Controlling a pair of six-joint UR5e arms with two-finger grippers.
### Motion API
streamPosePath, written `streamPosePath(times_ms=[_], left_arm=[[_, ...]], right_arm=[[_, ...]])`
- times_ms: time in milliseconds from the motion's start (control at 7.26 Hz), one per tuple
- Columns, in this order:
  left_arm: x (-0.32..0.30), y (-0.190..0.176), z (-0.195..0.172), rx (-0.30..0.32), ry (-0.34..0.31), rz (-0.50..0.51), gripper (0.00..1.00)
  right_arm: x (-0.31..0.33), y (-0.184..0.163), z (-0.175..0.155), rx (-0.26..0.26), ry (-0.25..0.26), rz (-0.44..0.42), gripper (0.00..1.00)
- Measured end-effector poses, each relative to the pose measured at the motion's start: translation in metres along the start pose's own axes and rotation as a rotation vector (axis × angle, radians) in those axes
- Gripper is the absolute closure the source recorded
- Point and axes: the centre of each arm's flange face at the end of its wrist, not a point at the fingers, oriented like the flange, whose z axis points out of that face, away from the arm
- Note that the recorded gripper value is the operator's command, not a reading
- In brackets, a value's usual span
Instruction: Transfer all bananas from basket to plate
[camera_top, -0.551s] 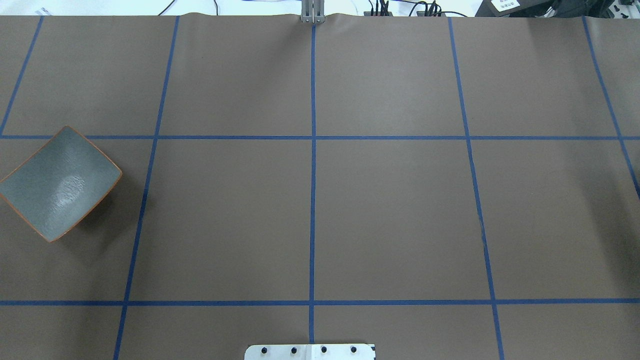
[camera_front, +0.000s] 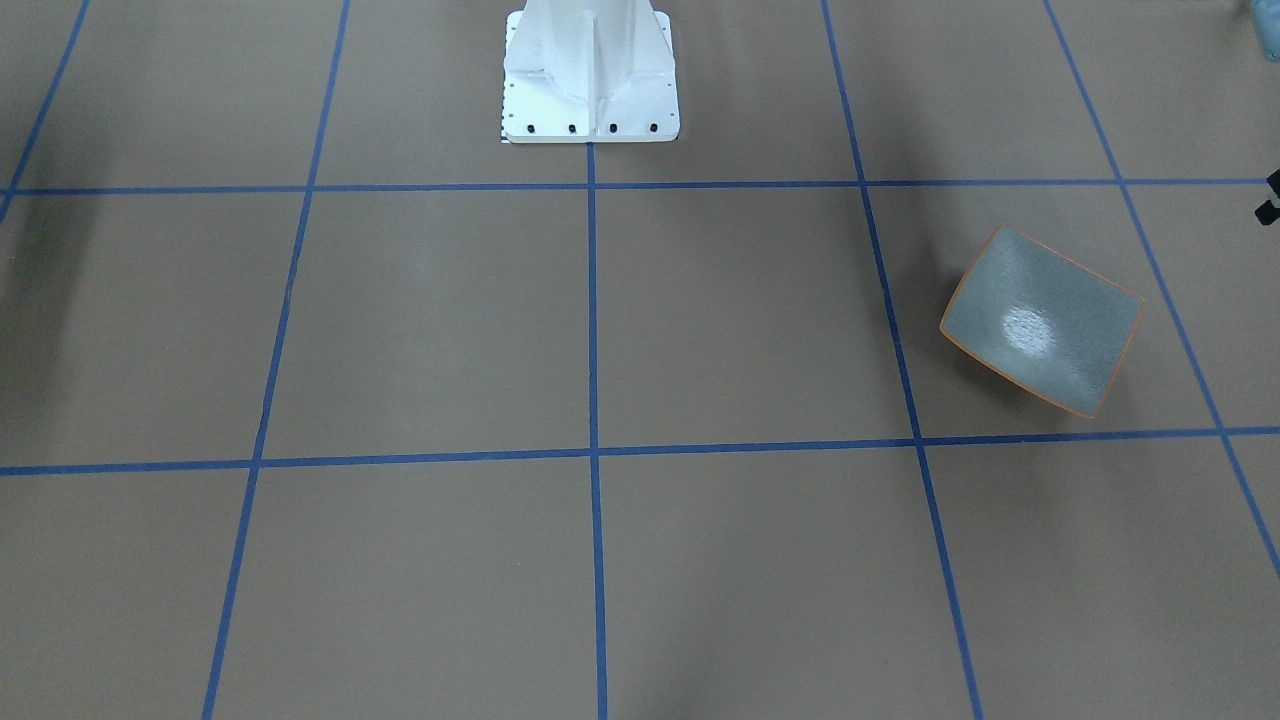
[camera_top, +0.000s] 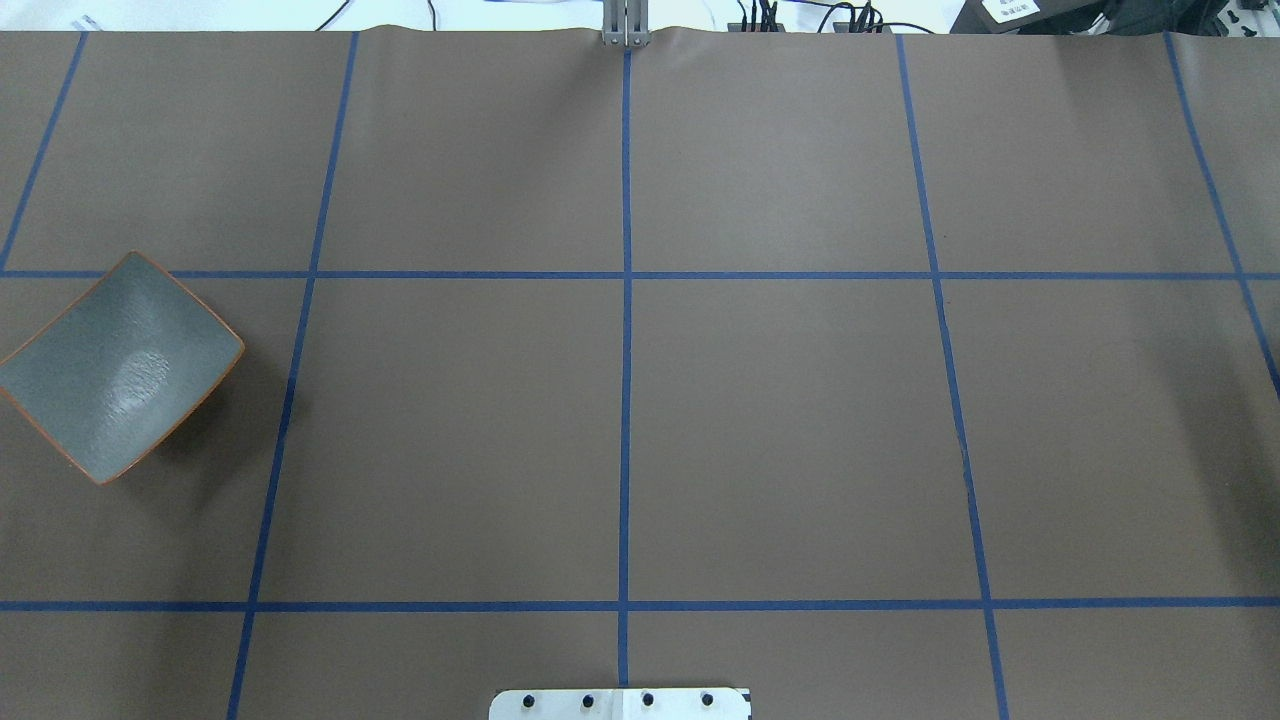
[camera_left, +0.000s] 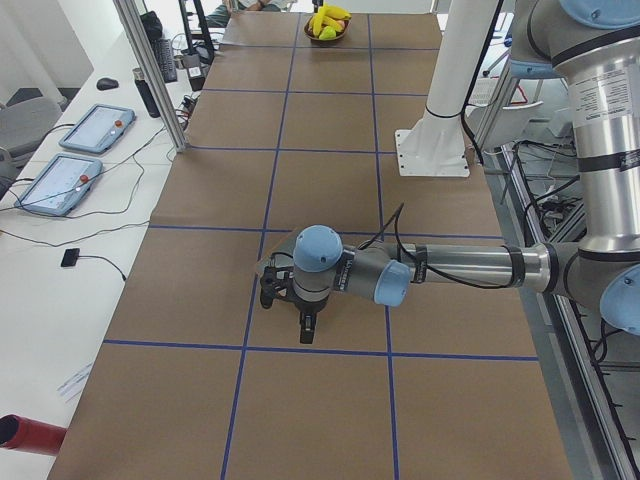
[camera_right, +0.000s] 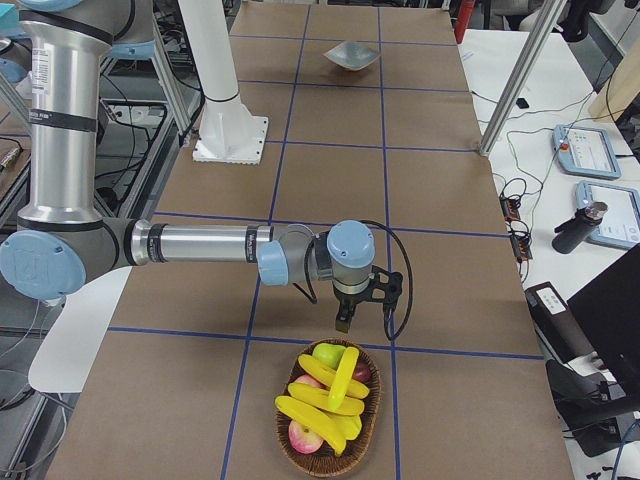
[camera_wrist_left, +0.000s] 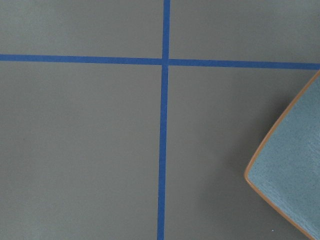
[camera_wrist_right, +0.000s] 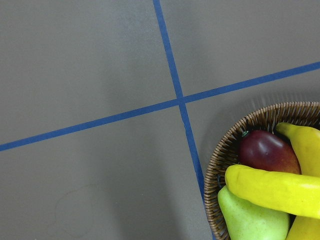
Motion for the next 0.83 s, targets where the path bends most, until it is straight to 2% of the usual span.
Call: streamPosePath(times_ms=[551,827], left_arm=[[-0.009,0.0,0.009,-0.013,-0.002,-0.019,0.0],[-0.011,0.0,0.011,-0.017,-0.003,-0.022,0.0]], right_arm=[[0.01,0.0,0.01,-0.002,0.002,0.005,0.0],[0.017,-0.001,0.018,0.032,-0.022,-0.044,0.0]])
